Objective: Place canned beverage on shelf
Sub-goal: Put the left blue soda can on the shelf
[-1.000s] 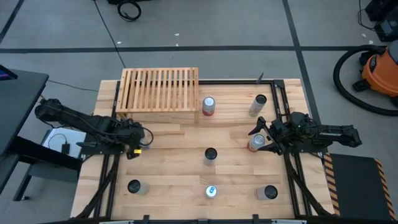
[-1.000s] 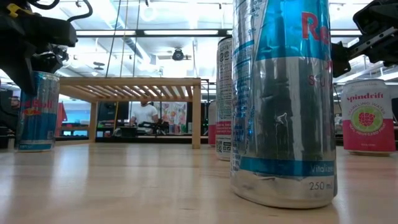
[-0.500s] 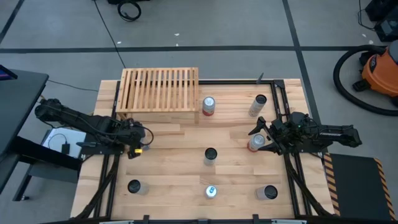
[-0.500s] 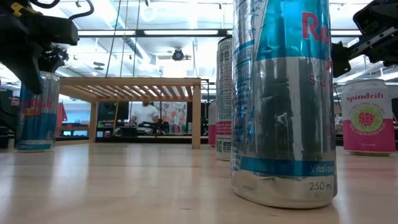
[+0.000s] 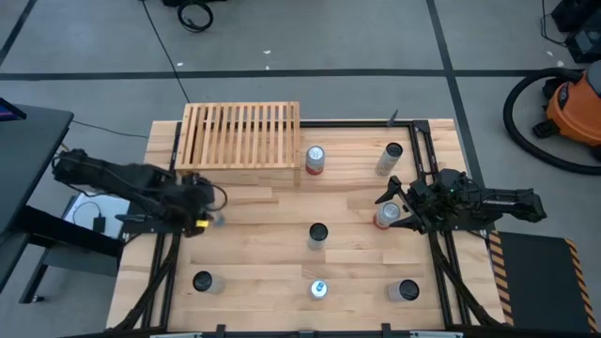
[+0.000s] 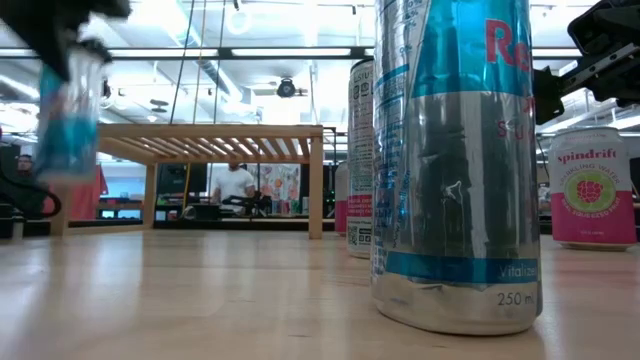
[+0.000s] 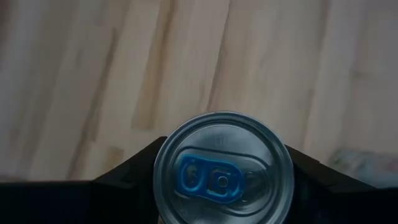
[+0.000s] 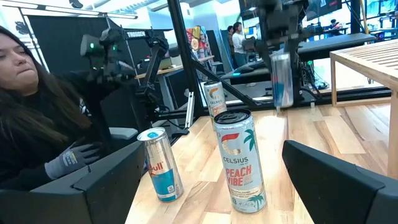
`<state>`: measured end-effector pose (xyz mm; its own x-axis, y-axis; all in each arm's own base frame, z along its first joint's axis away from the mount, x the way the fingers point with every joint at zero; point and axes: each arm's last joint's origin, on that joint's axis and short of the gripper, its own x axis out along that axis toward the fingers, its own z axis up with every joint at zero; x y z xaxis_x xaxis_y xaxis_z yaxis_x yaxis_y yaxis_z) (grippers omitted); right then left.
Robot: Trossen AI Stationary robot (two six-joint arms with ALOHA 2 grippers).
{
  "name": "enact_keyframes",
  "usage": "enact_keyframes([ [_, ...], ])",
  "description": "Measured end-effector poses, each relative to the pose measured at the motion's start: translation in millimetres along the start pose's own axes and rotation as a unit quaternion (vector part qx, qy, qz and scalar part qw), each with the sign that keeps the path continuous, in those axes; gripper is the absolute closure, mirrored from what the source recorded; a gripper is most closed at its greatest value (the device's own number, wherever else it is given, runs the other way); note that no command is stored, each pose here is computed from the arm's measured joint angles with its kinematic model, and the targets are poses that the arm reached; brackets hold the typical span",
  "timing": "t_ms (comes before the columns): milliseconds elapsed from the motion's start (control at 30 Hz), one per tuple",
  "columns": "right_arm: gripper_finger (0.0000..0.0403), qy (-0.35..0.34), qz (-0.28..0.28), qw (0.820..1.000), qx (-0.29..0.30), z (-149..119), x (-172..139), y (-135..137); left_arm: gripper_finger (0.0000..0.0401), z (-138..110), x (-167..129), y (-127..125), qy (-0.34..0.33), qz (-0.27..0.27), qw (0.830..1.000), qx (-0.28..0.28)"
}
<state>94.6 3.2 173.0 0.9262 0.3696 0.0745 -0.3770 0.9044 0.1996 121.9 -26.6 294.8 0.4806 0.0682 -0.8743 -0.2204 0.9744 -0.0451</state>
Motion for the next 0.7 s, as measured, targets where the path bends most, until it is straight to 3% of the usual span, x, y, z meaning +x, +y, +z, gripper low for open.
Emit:
enact_keyframes([
  [300, 0.0013, 0.0, 0.0, 1.0, 0.0, -0.1, 0.0, 0.0, 0.0168, 28.4, -61.5, 28.6, 0.008, 0.066, 0.998, 0.011],
  [700, 0.0013, 0.0, 0.0, 1.0, 0.0, 0.0, 0.0, 0.0, 0.0167, 69.8, -66.6, 44.9, 0.015, 0.092, 0.995, 0.036],
])
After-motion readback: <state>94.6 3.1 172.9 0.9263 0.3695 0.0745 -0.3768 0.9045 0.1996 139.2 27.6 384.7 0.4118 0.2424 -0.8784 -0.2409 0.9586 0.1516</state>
